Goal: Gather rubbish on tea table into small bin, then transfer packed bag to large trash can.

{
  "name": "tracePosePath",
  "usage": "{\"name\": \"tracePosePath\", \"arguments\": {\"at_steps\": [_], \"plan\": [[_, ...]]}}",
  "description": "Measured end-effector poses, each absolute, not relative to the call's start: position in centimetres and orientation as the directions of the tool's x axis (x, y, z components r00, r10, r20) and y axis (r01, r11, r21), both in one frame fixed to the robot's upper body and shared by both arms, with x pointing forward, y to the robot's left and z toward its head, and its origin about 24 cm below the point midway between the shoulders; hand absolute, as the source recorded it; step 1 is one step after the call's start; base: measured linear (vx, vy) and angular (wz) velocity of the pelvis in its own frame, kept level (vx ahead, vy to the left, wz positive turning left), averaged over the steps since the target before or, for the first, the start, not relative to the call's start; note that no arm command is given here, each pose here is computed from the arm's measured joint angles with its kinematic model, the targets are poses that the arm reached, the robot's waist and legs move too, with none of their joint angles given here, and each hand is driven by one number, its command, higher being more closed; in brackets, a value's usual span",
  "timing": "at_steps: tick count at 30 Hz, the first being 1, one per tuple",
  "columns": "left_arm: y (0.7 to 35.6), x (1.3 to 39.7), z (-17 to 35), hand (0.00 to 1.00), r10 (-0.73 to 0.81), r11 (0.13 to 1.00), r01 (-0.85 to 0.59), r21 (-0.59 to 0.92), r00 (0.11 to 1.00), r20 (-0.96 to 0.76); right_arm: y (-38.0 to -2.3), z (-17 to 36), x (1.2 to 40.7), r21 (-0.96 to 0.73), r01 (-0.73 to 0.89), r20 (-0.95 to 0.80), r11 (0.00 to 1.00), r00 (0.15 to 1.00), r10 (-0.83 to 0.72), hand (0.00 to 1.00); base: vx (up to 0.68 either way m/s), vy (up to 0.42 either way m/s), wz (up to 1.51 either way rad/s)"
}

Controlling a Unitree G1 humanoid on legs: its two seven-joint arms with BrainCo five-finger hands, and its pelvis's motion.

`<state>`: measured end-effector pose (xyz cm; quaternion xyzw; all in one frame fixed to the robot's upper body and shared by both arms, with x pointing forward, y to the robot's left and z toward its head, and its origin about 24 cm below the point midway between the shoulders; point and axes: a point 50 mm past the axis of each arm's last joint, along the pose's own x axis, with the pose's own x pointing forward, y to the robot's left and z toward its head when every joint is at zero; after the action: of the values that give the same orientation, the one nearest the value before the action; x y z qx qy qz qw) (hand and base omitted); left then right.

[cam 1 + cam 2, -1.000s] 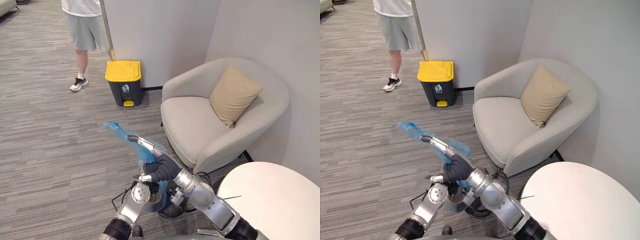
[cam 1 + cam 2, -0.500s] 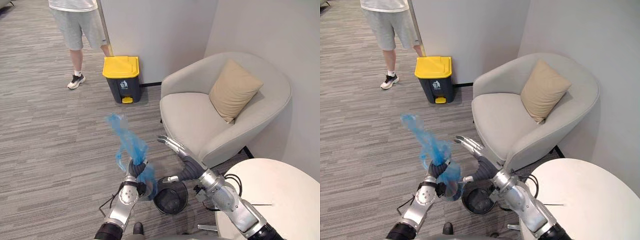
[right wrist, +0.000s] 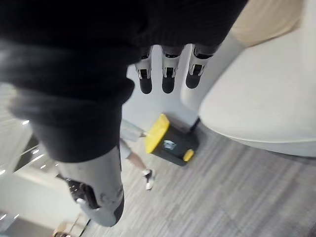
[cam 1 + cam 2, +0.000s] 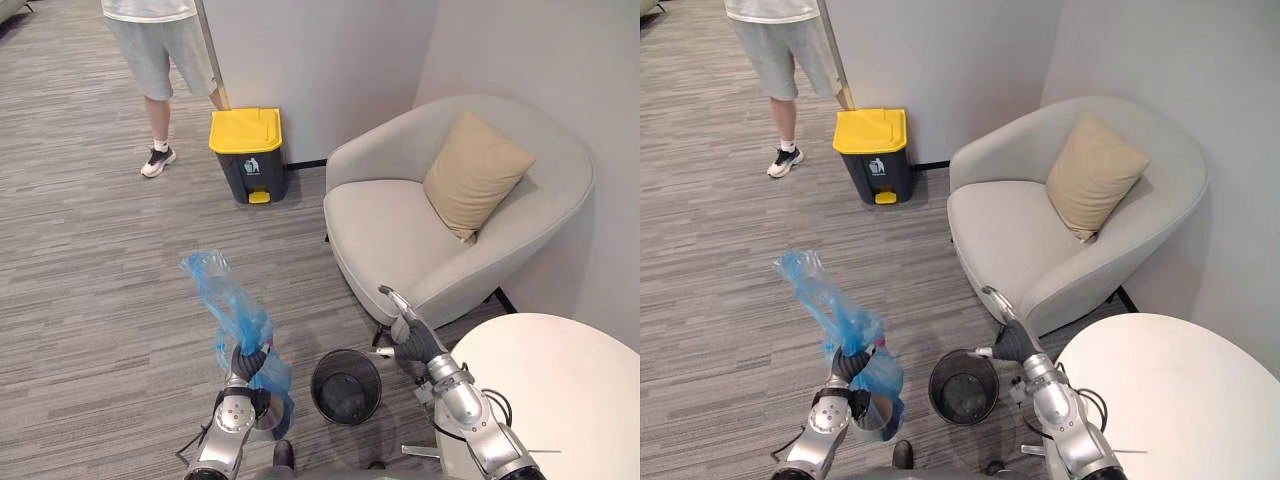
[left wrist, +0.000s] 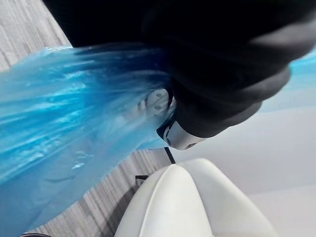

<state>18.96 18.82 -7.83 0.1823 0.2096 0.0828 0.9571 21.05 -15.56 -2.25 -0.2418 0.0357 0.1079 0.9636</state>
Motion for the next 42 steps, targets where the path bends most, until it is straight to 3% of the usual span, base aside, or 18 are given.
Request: {"name": "tracePosePath", "arguments": {"at_steps": [6, 11, 26, 33, 36, 39, 42], "plan": [[19.4, 16.5, -10.3, 1.00, 0.220, 0.930, -0.023, 0.366, 0.833, -0.508, -17.5, -6.4, 19.5, -0.338, -0.152, -0.323, 0.929, 0.946, 0.037, 0.00, 0.00, 0.000, 0.01], [19.8, 14.5, -11.9, 1.00, 0.224, 0.935, 0.002, 0.356, 0.773, -0.593, -17.8, -8.9, 17.9, -0.310, -0.162, -0.446, 0.937, 0.895, 0.007, 0.00, 0.00, 0.000, 0.03], [20.0, 11.0, -13.9, 1.00, 0.225, 0.940, 0.042, 0.340, 0.673, -0.704, -19.2, -11.4, 15.6, -0.300, -0.115, -0.578, 0.947, 0.811, -0.085, 0.00, -0.04, 0.006, -0.01], [19.9, 11.2, -13.9, 1.00, 0.222, 0.941, 0.038, 0.335, 0.677, -0.701, -18.7, -10.8, 17.3, -0.301, -0.114, -0.546, 0.947, 0.835, -0.073, 0.00, 0.01, 0.006, -0.25], [19.7, 13.2, -13.1, 1.00, 0.208, 0.943, 0.030, 0.332, 0.725, -0.656, -17.8, -9.7, 19.4, -0.298, -0.097, -0.490, 0.950, 0.870, -0.065, 0.00, -0.05, 0.021, -0.12], [19.4, 15.9, -11.1, 1.00, 0.197, 0.945, -0.008, 0.327, 0.811, -0.551, -17.0, -8.9, 19.6, -0.280, -0.091, -0.452, 0.956, 0.891, -0.048, 0.00, -0.10, 0.012, 0.33], [19.5, 16.4, -10.5, 1.00, 0.200, 0.945, -0.024, 0.326, 0.831, -0.519, -16.3, -8.9, 19.3, -0.255, -0.088, -0.445, 0.963, 0.895, -0.036, 0.00, -0.08, -0.107, 0.58]]}}
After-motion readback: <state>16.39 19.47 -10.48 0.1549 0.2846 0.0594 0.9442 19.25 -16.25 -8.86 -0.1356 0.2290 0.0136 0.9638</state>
